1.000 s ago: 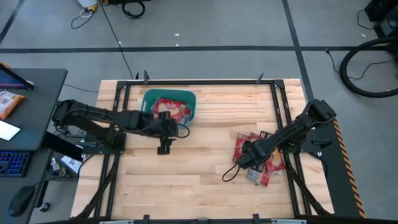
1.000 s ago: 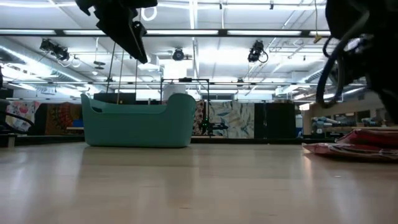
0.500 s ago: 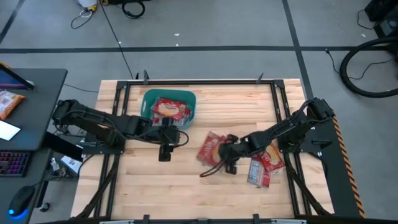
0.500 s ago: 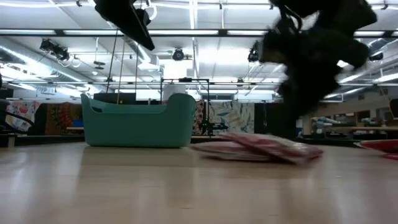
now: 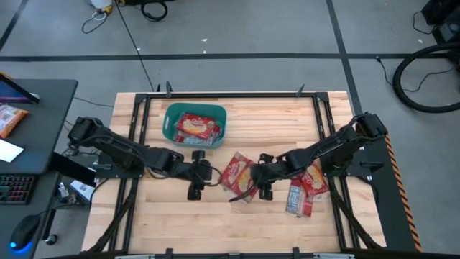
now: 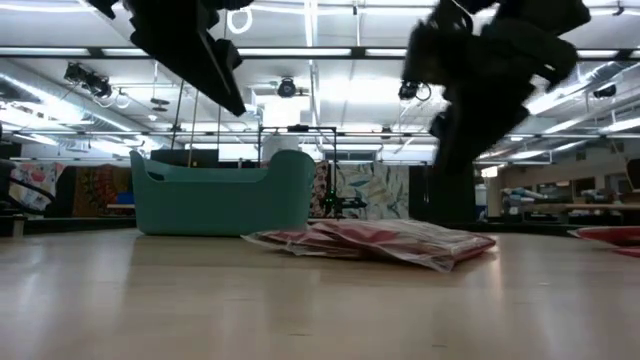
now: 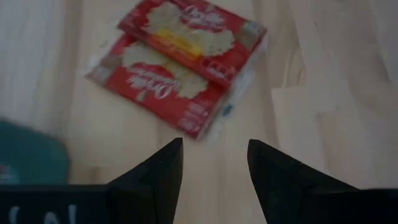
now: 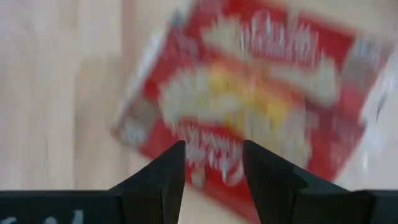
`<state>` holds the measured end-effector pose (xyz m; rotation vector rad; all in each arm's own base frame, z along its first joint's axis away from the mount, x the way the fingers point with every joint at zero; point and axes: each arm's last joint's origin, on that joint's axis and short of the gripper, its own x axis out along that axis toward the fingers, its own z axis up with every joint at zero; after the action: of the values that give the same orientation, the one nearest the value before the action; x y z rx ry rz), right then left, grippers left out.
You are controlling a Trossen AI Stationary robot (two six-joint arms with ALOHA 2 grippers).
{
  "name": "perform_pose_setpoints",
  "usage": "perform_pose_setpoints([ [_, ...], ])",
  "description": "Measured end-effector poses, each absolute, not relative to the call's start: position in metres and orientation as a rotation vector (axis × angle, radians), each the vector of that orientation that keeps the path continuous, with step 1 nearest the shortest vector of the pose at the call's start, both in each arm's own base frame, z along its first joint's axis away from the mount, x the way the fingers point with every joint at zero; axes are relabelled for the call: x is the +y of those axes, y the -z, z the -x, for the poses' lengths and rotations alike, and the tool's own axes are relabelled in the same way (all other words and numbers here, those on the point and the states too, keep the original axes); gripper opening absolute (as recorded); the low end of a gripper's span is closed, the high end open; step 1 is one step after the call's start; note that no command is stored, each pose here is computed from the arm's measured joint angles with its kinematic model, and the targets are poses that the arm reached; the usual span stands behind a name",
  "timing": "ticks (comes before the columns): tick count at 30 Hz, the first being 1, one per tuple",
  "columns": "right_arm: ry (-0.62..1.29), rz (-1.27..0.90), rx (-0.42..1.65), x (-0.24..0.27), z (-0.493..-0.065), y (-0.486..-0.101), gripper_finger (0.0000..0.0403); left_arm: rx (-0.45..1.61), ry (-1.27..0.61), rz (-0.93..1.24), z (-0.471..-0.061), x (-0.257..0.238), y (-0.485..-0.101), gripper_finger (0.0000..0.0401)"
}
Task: Sort popcorn bags into baskets
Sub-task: Put the red popcorn pack into the green bin
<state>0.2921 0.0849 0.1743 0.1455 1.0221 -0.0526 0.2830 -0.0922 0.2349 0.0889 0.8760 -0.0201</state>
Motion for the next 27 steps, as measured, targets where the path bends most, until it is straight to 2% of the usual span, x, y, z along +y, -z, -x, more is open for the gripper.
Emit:
perform_pose_setpoints([
  [9, 0.241, -0.142, 1.255, 0.082, -0.263, -0.157, 0.0164, 0.822, -0.020, -0.088, -0.317, -0.106, -0.195, 0.0185],
  [17, 0.319, -0.089, 1.246, 0.089, -0.256, -0.156, 0.0164, 0.784, -0.122, -0.066, -0.348, -0.098, -0.151, 0.0185],
  [23, 0.310, -0.048, 1.206, 0.099, -0.254, -0.157, 0.0164, 0.878, -0.089, -0.061, -0.352, -0.096, -0.123, 0.0185],
  [27, 0.302, -0.047, 1.196, 0.103, -0.253, -0.157, 0.0164, 1.040, -0.085, -0.117, -0.340, -0.091, -0.117, 0.0185],
])
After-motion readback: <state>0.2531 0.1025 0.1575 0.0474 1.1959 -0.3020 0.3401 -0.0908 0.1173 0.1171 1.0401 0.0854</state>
